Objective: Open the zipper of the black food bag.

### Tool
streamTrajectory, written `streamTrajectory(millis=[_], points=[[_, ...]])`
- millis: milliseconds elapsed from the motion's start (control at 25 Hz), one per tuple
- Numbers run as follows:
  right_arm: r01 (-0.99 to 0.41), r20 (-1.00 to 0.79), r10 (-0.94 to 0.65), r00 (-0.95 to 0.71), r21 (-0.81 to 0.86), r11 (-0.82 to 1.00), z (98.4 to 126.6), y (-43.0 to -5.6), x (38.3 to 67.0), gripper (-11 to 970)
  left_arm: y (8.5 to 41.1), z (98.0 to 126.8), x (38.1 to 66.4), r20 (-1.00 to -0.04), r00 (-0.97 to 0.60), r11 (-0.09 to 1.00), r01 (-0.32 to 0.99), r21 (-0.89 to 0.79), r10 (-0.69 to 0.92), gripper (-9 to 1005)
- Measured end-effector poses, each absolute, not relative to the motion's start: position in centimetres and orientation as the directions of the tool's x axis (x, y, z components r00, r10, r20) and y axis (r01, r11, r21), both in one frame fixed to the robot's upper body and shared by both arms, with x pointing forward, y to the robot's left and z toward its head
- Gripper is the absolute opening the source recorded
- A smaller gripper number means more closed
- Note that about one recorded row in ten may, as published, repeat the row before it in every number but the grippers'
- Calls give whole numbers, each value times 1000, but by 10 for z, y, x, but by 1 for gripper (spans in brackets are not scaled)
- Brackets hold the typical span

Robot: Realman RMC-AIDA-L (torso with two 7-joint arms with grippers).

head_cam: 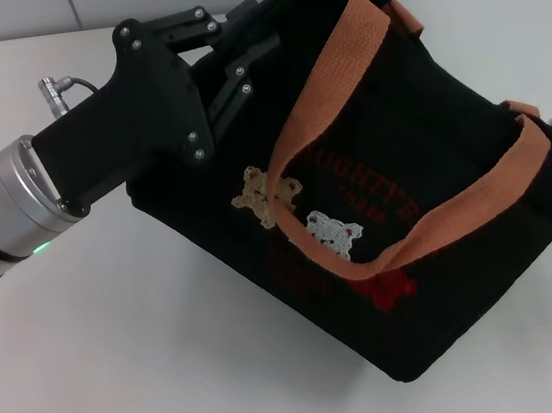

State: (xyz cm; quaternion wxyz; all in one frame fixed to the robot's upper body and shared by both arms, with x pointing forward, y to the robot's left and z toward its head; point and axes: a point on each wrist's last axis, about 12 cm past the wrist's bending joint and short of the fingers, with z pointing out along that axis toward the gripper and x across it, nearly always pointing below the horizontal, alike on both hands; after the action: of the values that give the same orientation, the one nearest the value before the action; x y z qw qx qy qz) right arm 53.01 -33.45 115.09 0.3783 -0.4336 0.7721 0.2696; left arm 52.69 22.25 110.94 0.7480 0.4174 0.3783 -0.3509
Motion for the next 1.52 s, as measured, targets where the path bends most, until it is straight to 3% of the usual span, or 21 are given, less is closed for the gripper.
streamTrajectory(millis=[320, 560, 760, 1000, 1160, 1200, 1320, 1440, 1480, 1520], points=[[-879, -830, -499, -250, -21, 476, 1134, -305, 556, 660, 221, 1105, 524, -868, 449, 420, 844, 334, -214, 262], [-793, -888, -416, -197, -105, 600, 1154, -304, 584, 443, 212, 1085, 516, -913, 361, 478, 846, 235, -191, 285], [-766, -898, -416, -145, -164, 621, 1173, -300, 597, 205, 202, 1065, 505, -939, 313, 529, 826, 194, -144, 304], [-730, -924, -352, -151, -136, 670, 1178, -310, 589, 91, 208, 1046, 479, -965, 190, 573, 818, 53, -182, 327], [-714, -954, -275, -120, -109, 692, 1183, -319, 578, 146, 219, 1045, 469, -957, 181, 582, 813, 16, -226, 342], [-704, -981, -171, -87, -61, 708, 1187, -329, 565, 160, 229, 1047, 464, -949, 189, 586, 810, 5, -254, 346], [-707, -996, -71, -53, -13, 707, 1190, -339, 549, 201, 240, 1051, 457, -938, 207, 577, 816, 9, -278, 357], [-786, -999, 24, -26, 35, 618, 1188, -349, 515, 345, 249, 1054, 451, -933, 211, 541, 841, 21, -292, 412], [-830, -1000, 18, -24, 30, 558, 1185, -348, 503, 393, 260, 1058, 444, -945, 178, 439, 898, 42, -274, 459], [-866, -1000, 9, -25, 26, 500, 1182, -346, 493, 441, 262, 1058, 443, -952, 159, 407, 913, 40, -262, 507]])
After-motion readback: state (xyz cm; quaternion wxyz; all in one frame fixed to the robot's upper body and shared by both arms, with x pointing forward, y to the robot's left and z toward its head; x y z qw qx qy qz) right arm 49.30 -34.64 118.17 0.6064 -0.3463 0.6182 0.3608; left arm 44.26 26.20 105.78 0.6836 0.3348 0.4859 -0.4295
